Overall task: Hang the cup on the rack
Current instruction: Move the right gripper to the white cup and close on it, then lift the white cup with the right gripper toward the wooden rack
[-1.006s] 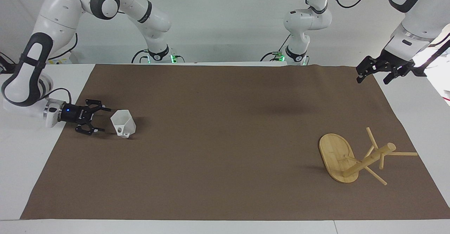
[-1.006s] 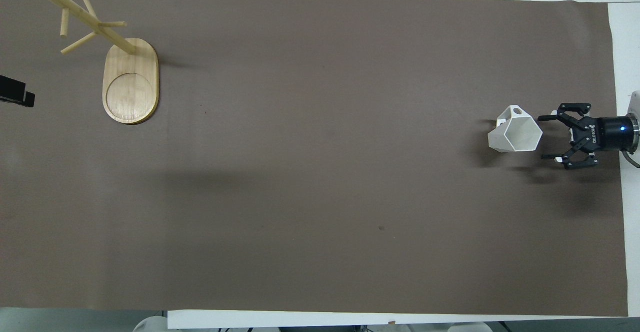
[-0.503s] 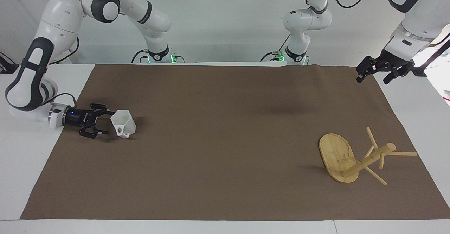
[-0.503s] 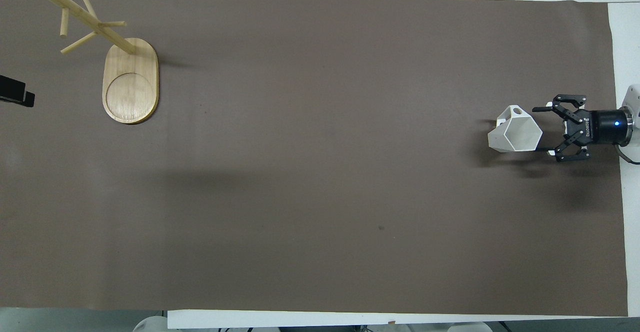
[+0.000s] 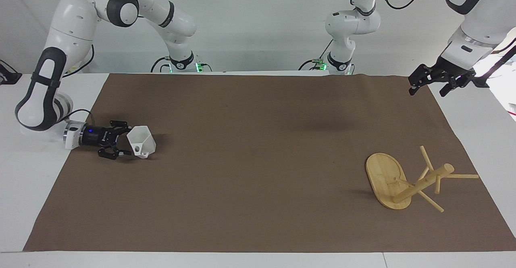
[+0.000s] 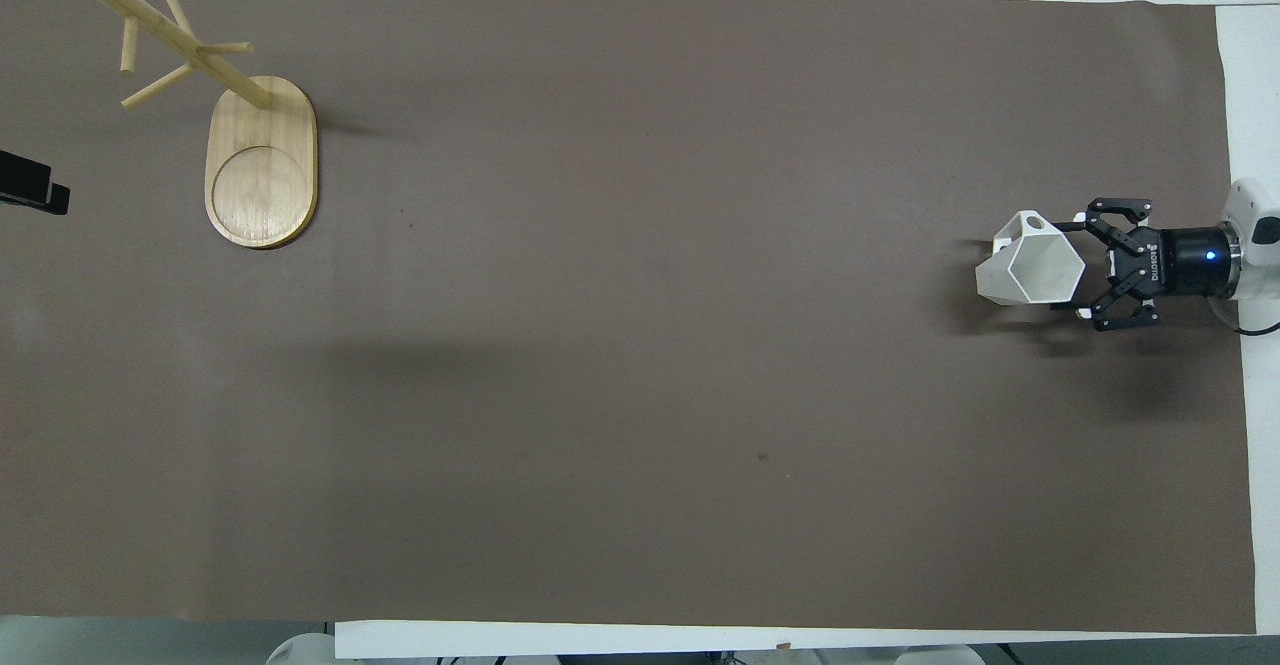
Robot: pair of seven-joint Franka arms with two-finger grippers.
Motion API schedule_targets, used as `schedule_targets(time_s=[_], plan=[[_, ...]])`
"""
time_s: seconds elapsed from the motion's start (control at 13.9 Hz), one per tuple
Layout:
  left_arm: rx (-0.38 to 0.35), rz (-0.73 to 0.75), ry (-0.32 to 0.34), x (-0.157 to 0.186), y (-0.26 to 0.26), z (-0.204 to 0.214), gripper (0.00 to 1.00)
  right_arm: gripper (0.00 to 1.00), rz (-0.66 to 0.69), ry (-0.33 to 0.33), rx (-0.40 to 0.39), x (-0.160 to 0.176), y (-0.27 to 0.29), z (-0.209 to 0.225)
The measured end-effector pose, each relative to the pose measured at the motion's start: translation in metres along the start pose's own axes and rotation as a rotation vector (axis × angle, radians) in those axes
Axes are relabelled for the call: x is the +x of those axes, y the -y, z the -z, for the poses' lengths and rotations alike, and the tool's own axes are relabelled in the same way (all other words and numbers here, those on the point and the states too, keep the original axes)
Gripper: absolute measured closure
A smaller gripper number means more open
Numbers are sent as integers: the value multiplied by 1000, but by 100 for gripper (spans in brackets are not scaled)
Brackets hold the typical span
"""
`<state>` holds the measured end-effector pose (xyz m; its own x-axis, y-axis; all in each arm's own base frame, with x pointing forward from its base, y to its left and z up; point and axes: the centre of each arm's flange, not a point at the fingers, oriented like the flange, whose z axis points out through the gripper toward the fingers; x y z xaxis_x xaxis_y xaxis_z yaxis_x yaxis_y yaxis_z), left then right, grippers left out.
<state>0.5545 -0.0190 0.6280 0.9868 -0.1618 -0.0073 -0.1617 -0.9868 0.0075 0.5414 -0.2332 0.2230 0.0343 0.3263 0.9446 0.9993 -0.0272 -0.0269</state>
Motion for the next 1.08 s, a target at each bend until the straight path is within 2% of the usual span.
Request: schedule_targets(time_s=[0.65,0.79,1.08], plan=[[0,0,0,0,0,0,0,0,33,-14,38,-1,0,-28],[0,0,0,0,0,0,0,20,34,-14,38,-1,0,-29],[0,0,0,0,0,0,0,22,51,-16,88,11,-10,-57]])
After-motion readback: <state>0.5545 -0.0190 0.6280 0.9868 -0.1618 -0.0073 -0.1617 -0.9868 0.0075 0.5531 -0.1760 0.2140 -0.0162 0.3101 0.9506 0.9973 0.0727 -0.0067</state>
